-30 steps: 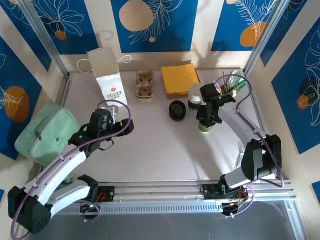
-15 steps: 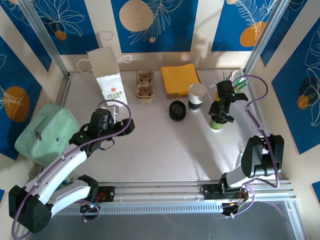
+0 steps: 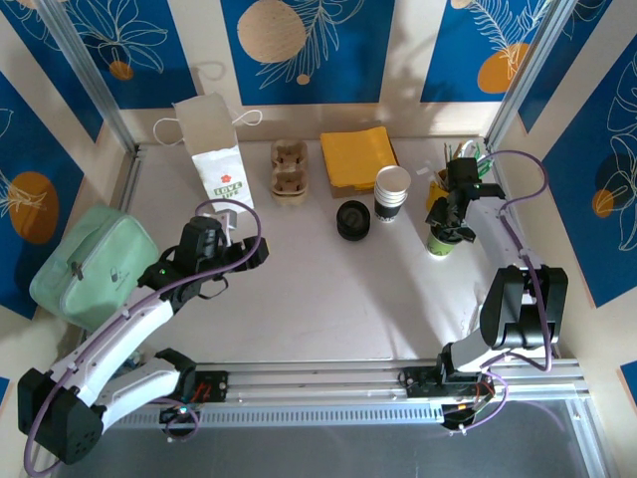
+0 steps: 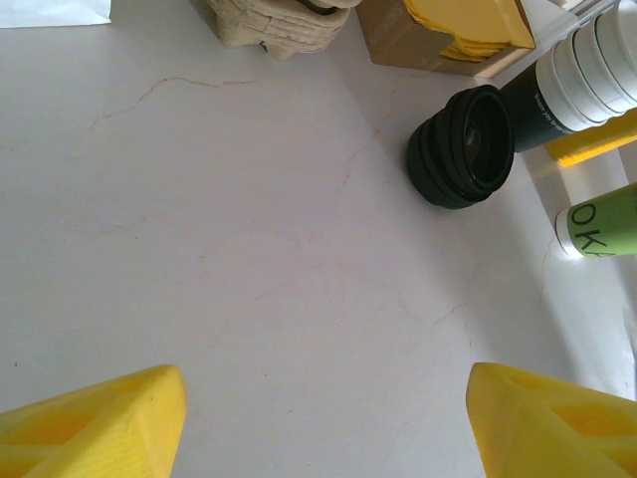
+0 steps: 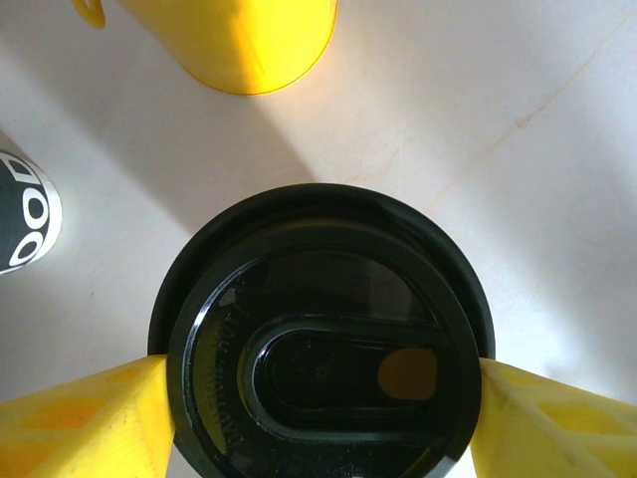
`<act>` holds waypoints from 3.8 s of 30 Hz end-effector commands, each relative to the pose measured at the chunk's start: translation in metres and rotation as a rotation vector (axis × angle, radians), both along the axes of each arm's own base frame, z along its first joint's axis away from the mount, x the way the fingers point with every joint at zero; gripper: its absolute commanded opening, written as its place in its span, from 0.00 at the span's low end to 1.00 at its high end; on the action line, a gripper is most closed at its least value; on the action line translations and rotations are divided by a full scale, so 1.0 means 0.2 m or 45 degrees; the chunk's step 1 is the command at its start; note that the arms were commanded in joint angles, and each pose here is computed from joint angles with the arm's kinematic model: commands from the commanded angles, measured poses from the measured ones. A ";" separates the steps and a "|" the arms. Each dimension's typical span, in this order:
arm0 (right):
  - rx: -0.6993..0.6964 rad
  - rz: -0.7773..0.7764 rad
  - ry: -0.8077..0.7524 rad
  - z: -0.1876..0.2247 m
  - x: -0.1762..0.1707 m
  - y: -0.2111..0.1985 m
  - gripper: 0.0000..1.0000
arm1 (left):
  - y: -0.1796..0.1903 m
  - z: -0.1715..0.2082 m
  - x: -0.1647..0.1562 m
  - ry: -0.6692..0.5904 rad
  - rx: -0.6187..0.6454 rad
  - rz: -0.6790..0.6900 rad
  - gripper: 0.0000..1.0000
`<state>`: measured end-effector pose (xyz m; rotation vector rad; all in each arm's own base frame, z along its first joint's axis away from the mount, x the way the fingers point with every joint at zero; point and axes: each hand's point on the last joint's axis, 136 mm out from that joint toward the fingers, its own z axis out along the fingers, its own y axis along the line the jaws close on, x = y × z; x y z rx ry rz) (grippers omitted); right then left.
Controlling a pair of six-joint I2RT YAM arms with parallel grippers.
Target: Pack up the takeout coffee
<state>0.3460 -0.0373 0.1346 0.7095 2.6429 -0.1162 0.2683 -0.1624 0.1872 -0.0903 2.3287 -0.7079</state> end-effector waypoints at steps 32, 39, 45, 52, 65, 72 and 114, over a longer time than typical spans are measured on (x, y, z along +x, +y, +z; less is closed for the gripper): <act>0.041 0.003 -0.033 0.07 0.07 -0.03 0.77 | 0.02 0.03 -0.01 -0.024 -0.007 0.002 0.75; 0.031 0.013 -0.012 0.04 0.06 -0.01 0.77 | 0.01 0.03 0.00 -0.021 -0.008 0.000 0.75; 0.015 0.030 0.006 0.03 0.05 0.02 0.78 | 0.01 0.03 0.00 -0.024 -0.012 -0.001 0.75; -0.022 0.045 0.035 0.00 0.03 0.04 0.81 | 0.01 0.03 0.00 -0.020 -0.017 -0.001 0.75; -0.056 0.044 -0.019 0.14 0.02 0.03 0.84 | 0.02 0.03 -0.01 -0.021 -0.018 0.006 0.75; 0.007 0.181 -0.163 0.33 0.03 0.17 0.84 | 0.03 0.05 0.00 -0.034 -0.007 0.001 0.75; 0.319 1.006 -0.669 0.11 -0.01 1.31 0.80 | -0.17 -0.25 1.03 0.124 0.046 0.603 0.45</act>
